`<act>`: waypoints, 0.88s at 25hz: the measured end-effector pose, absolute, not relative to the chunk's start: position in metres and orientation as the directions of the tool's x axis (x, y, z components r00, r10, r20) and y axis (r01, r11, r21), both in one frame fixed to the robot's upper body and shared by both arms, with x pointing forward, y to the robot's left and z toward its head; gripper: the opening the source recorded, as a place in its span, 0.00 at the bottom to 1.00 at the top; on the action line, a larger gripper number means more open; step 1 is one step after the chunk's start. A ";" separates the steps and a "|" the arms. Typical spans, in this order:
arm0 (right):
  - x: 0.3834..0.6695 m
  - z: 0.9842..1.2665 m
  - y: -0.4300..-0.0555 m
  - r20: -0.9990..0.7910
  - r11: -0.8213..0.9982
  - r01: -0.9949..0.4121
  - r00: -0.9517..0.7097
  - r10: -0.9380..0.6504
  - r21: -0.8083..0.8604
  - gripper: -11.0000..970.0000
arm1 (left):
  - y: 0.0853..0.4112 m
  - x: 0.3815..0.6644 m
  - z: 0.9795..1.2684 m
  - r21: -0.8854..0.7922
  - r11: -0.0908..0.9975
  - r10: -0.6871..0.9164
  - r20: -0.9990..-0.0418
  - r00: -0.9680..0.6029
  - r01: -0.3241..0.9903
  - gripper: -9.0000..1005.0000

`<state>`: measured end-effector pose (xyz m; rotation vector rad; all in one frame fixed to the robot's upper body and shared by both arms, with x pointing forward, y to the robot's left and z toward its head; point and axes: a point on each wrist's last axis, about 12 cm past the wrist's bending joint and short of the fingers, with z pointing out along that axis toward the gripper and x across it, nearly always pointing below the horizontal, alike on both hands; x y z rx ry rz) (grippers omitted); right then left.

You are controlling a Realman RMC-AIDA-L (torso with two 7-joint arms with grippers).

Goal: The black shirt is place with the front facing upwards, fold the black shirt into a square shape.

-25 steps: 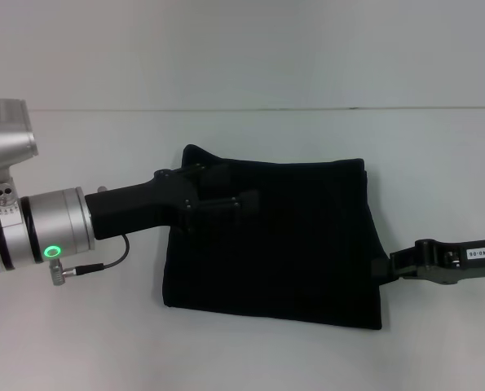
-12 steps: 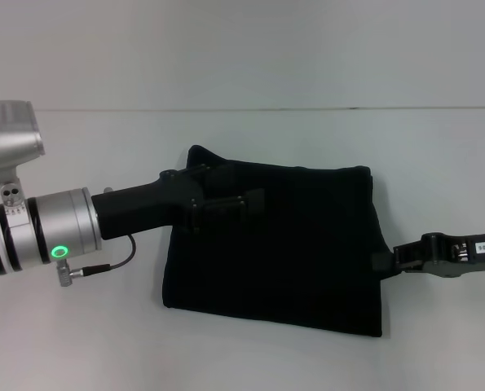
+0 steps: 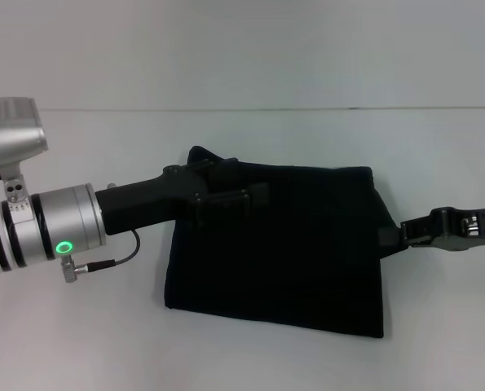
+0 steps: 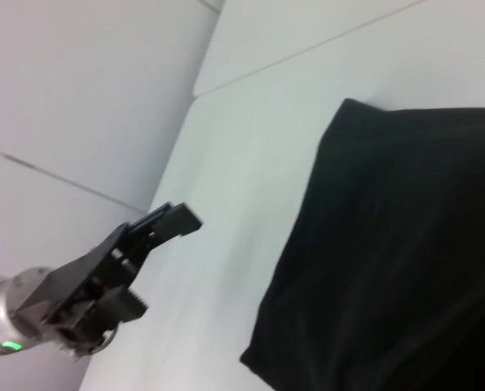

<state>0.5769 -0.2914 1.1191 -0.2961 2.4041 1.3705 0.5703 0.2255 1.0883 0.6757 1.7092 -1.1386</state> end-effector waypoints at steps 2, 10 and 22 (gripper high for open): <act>0.575 1.123 -0.291 -0.406 0.492 -0.361 -0.914 -0.016 0.792 0.05 | 0.226 0.571 1.089 -0.388 0.419 -0.056 -0.913 -0.404 0.821 0.87; 0.567 1.121 -0.296 -0.390 0.474 -0.352 -0.921 -0.021 0.807 0.05 | 0.224 0.572 1.089 -0.392 0.419 -0.063 -0.913 -0.404 0.819 0.87; 0.554 1.082 -0.292 -0.340 0.573 -0.313 -0.938 -0.063 0.757 0.06 | 0.220 0.572 1.088 -0.393 0.417 -0.063 -0.912 -0.405 0.819 0.87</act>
